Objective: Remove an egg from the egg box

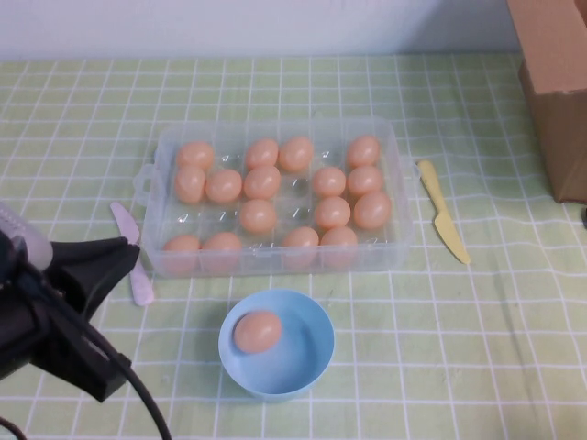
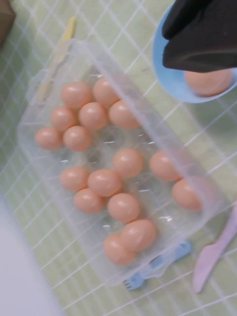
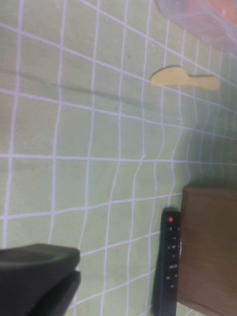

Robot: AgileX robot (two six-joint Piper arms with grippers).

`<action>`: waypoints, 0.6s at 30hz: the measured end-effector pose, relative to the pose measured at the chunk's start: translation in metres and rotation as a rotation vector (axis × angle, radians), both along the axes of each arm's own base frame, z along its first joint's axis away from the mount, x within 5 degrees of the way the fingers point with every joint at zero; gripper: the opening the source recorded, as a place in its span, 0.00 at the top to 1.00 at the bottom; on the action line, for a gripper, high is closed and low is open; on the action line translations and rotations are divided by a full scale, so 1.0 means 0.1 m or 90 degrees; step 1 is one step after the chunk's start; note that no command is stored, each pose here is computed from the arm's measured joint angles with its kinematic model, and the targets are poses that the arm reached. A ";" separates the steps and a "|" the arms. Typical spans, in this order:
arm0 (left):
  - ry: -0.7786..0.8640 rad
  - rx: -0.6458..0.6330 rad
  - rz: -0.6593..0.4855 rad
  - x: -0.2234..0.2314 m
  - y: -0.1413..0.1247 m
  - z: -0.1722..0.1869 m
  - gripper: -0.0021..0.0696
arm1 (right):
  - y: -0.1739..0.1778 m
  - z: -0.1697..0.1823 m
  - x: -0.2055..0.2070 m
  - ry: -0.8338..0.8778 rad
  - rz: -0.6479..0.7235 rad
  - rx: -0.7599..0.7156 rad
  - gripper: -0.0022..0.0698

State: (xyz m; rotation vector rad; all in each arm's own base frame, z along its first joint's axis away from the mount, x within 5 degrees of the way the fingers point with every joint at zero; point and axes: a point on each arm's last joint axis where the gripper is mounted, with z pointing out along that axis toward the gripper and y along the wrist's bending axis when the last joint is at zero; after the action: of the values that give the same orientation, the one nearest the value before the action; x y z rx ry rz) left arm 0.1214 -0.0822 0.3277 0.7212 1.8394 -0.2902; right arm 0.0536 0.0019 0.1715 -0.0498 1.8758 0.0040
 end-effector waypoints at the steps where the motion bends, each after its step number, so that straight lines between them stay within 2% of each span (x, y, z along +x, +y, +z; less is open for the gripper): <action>1: -0.022 -0.011 0.000 0.01 0.00 -0.01 0.97 | 0.00 0.00 0.00 0.000 0.000 0.000 0.99; 6: -0.154 -0.065 -0.001 -0.03 0.04 -0.22 0.97 | 0.00 0.00 0.00 0.000 0.000 0.000 0.99; 10: -0.258 -0.126 0.044 -0.20 0.25 -0.45 0.97 | 0.00 0.00 0.00 0.000 0.000 0.000 0.99; 14: -0.330 -0.191 0.170 -0.39 0.55 -0.74 0.97 | 0.00 0.00 0.00 0.001 0.000 0.000 0.99; 18: -0.389 -0.208 0.284 -0.54 0.74 -0.93 0.97 | 0.00 0.00 0.00 0.001 0.000 0.000 0.99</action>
State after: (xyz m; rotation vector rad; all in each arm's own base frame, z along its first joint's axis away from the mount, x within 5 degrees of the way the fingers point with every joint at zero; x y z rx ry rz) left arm 0.0673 -0.0083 0.2346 0.1303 1.2755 -0.0588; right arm 0.0535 0.0019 0.1713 -0.0499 1.8776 0.0040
